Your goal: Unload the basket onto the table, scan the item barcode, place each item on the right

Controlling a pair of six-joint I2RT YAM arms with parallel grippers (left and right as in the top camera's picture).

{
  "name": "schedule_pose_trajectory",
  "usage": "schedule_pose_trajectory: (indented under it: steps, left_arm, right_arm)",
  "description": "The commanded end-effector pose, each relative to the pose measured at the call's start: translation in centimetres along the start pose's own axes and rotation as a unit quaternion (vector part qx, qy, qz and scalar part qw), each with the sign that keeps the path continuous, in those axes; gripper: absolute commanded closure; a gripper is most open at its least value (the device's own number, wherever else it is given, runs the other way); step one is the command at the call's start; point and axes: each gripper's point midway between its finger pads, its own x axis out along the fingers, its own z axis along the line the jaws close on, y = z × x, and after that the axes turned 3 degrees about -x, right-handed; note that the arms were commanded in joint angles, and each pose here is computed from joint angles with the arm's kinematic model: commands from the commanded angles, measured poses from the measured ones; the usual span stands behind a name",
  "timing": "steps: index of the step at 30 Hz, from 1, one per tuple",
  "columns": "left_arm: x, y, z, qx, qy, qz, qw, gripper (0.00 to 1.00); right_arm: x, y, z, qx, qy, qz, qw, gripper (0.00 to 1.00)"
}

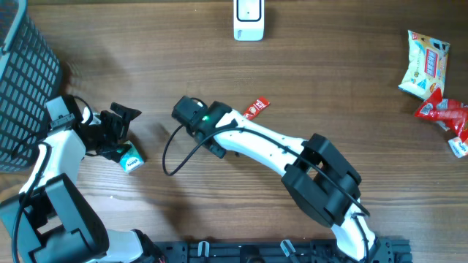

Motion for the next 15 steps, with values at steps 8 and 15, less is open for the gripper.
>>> schedule_pose_trajectory:
  steps: [8,15]
  left_arm:
    - [-0.4,-0.4,0.0,0.011,-0.002,-0.011,1.0,0.0]
    - [-0.4,-0.4,0.0,0.011,-0.002,-0.011,1.0,0.0]
  right_arm:
    - [2.9,0.5,-1.0,0.035,0.044,0.028,0.998,0.28]
    - [3.9,0.8,-3.0,0.053,0.119,0.037,0.991,0.28]
